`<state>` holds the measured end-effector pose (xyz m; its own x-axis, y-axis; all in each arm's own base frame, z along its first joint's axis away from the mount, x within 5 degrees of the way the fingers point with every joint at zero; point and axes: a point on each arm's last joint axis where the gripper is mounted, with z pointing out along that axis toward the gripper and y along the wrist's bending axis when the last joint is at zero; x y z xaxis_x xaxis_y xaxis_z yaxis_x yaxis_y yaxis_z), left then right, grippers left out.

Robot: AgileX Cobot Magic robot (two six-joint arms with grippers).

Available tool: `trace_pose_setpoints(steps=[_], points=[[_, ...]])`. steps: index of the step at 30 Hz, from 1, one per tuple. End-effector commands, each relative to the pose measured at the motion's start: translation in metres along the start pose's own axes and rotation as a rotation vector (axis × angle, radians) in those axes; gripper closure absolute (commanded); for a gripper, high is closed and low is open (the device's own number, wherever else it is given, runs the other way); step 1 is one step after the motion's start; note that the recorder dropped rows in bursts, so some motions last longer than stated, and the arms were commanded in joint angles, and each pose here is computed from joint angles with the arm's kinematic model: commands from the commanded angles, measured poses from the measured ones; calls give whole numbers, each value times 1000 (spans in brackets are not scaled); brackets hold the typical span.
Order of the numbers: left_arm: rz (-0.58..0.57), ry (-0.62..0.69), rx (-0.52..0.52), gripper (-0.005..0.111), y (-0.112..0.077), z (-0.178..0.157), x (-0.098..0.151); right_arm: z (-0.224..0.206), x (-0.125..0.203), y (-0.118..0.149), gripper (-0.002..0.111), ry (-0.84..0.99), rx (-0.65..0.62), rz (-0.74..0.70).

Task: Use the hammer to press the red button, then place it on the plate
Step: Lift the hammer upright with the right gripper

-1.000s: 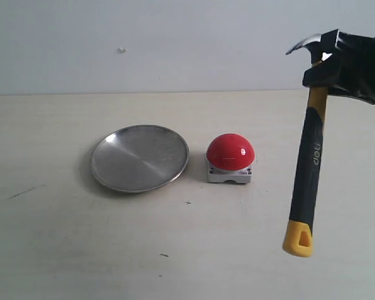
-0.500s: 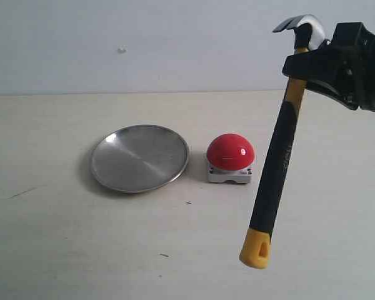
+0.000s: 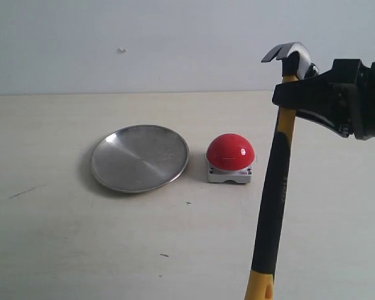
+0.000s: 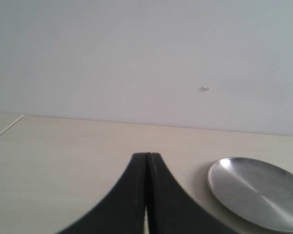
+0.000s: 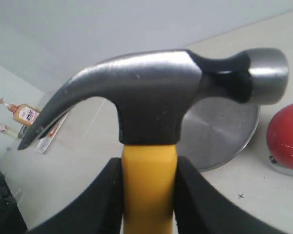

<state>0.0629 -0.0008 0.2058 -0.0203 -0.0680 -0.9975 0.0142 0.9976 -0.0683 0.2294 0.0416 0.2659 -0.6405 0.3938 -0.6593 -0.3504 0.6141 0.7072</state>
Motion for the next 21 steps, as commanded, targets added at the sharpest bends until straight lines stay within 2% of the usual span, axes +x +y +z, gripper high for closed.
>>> trace_pose_setpoints(steps=[1,8,10,14,15,21], points=[[1,-6,-1,107,0,0,-1,-3,1,12,108,-10,-121,-21],[-13,-34,6,107,-1,-1,-3,-3,0,10,108,-21,-92,-38],[-78,-86,22,107,-2,-1,-8,-3,-1,9,108,-25,-78,-38],[-309,-177,71,107,-4,-2,-17,0,1,11,108,-14,-85,-46],[-332,-189,78,107,-4,-2,-18,1,0,14,108,-11,-88,-53],[-329,-193,80,107,-4,-2,-18,16,-3,29,108,0,-61,-107]])
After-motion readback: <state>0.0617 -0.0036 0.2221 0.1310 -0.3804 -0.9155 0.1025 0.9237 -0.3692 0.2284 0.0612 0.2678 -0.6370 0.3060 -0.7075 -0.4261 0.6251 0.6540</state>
